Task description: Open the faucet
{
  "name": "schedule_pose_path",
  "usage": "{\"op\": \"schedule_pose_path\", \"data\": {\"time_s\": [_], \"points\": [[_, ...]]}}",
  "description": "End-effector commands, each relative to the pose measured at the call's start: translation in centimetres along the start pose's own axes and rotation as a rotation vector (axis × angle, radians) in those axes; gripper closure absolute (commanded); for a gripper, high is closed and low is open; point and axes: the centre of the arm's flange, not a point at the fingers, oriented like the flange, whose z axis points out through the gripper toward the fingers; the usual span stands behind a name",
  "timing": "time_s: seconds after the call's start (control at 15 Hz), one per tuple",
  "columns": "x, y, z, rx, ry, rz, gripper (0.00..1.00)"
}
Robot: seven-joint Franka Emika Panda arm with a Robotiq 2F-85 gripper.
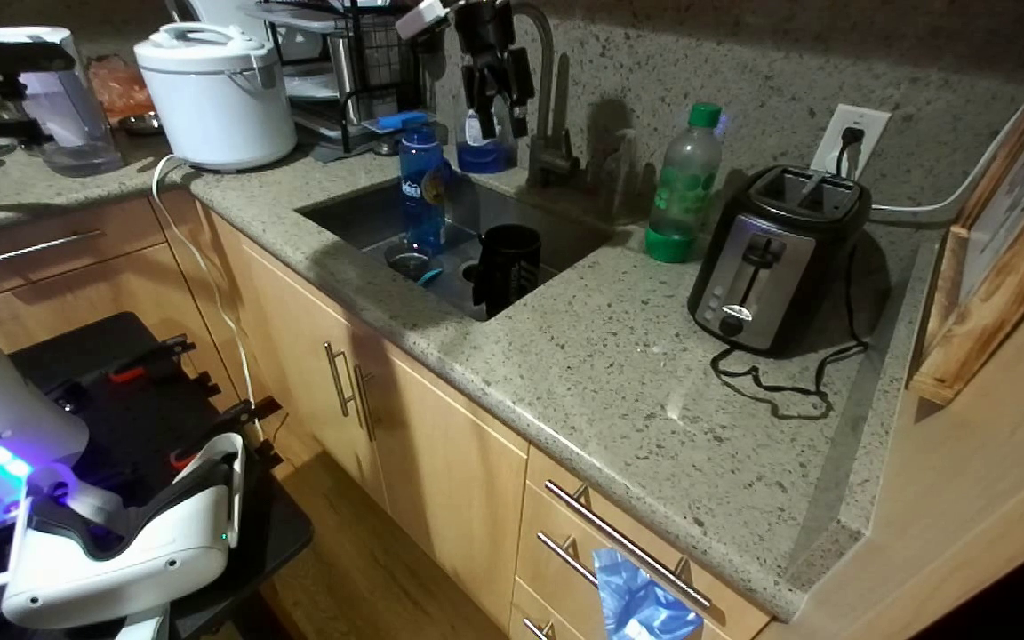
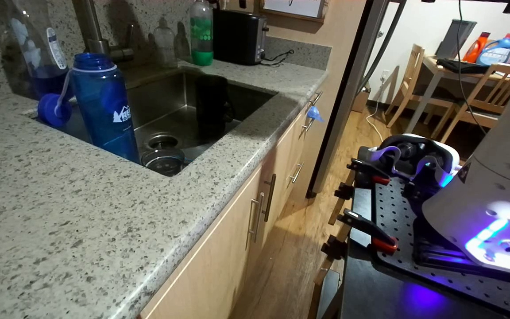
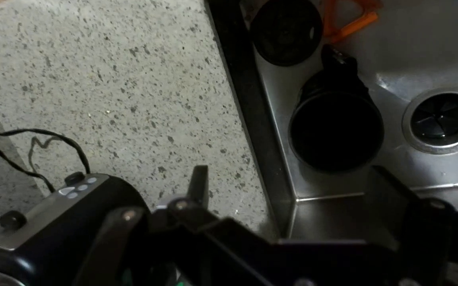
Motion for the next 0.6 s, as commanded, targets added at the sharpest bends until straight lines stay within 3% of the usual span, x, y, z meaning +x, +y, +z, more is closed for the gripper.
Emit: {"op": "schedule_pose_path", "data": {"time_s": [0.0,0.2,0.27,0.33,0.53], "points": [[5.1,-1.6,0.0,0.019,-0.006,-0.005,0.00],[7.1,-2.2,0.5,0.033,-0.007,0.003,0.00],[7.6,-2.4,0.7,0.036,-0.008,0.004,0.25],[8.1,-2.5,0.7,0.041,-0.009,0.002,0.28],[9.3,-2.9,0.8,0.041,-0.006,0.009,0.51]]}}
